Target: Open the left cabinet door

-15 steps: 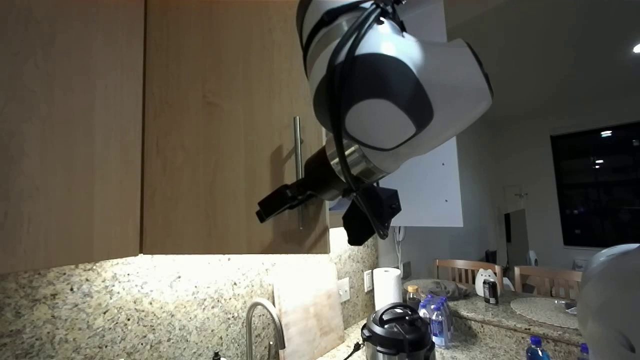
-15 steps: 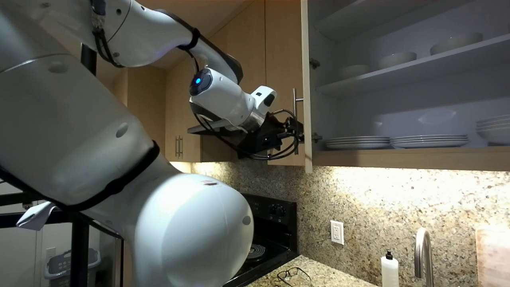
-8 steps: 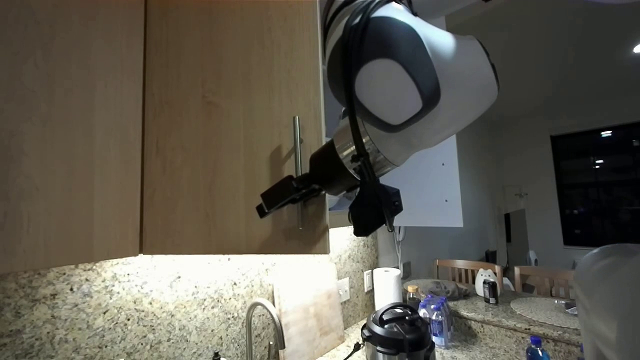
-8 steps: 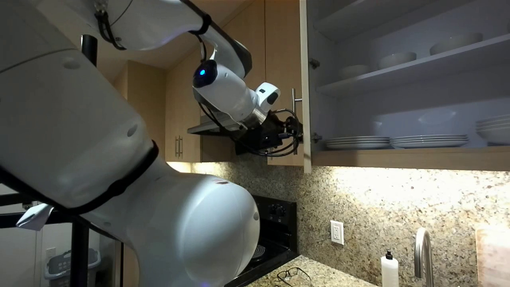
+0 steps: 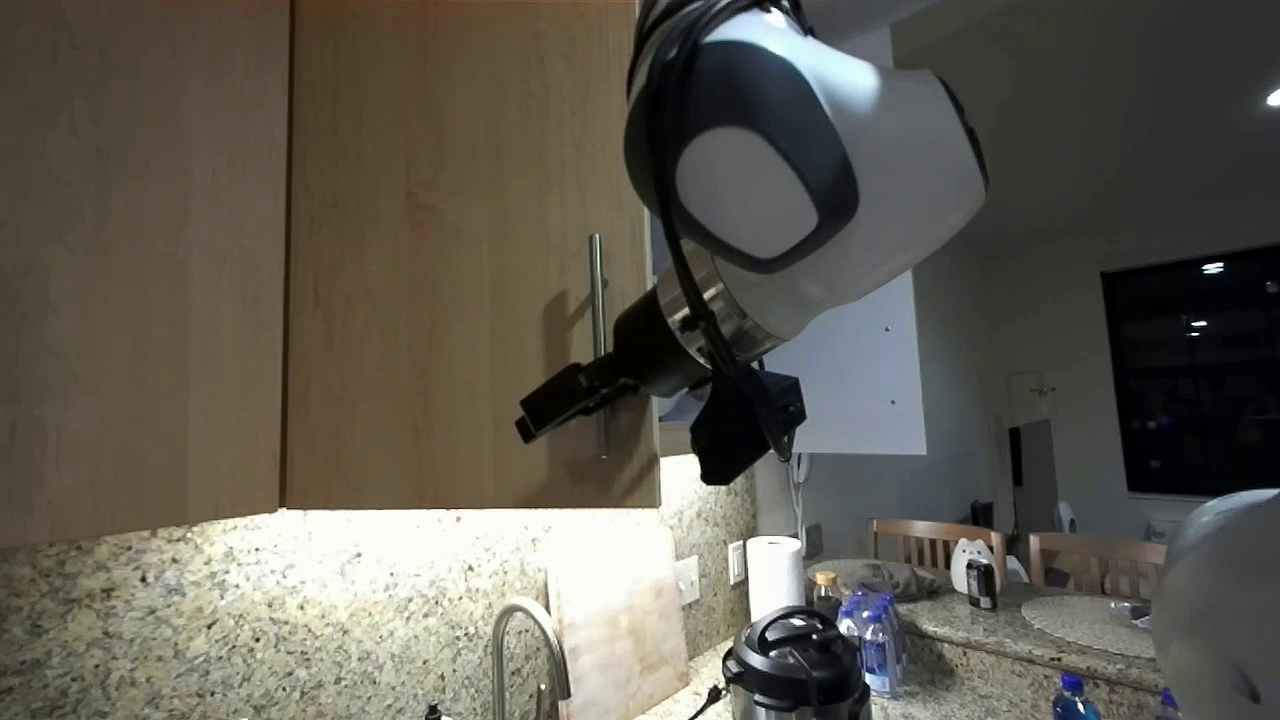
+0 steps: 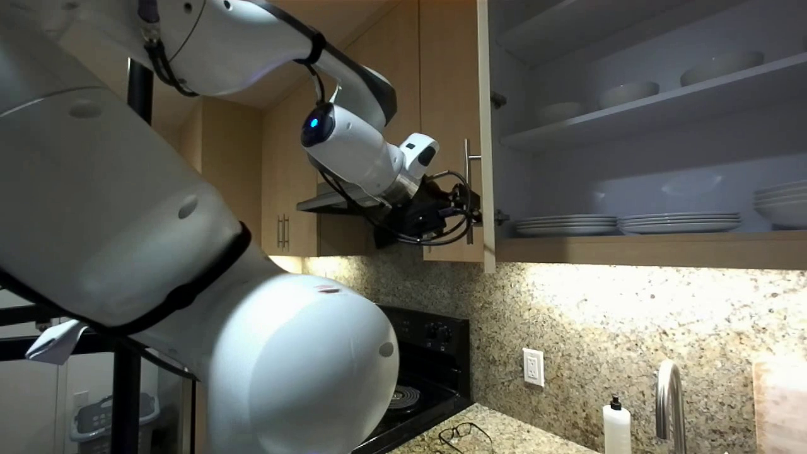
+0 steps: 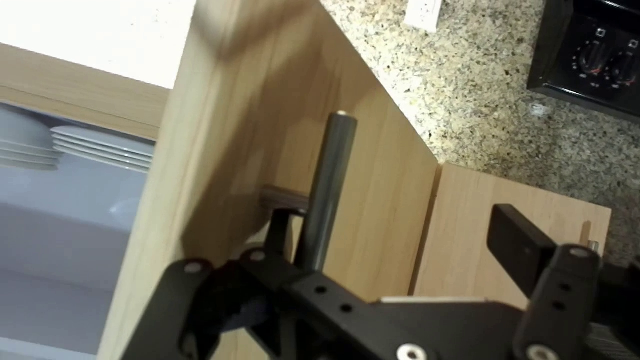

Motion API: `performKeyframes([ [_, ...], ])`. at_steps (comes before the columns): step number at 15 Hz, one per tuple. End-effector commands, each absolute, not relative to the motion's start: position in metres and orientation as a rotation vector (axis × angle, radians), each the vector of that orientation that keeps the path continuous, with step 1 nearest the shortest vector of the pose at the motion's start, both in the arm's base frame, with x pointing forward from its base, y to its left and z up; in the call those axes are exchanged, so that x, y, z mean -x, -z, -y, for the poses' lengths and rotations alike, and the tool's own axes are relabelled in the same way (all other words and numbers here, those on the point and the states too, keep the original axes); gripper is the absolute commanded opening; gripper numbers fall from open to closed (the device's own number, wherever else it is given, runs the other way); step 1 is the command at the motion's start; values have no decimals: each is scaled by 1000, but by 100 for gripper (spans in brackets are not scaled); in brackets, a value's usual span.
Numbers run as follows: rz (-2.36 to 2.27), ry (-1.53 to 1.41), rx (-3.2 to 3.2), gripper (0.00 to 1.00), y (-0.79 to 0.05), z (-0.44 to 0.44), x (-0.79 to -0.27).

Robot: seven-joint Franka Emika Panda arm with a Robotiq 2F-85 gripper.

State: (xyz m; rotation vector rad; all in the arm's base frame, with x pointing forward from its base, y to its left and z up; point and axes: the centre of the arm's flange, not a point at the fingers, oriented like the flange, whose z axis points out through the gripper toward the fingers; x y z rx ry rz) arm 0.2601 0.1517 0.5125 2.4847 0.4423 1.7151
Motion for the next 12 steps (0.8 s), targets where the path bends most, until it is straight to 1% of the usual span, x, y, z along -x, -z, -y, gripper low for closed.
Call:
performKeyframes([
  [1,-356,-1524,-2491,100,-553,-155,-199],
  [12,-329,-1498,-2455,100,-562,-142,-212],
])
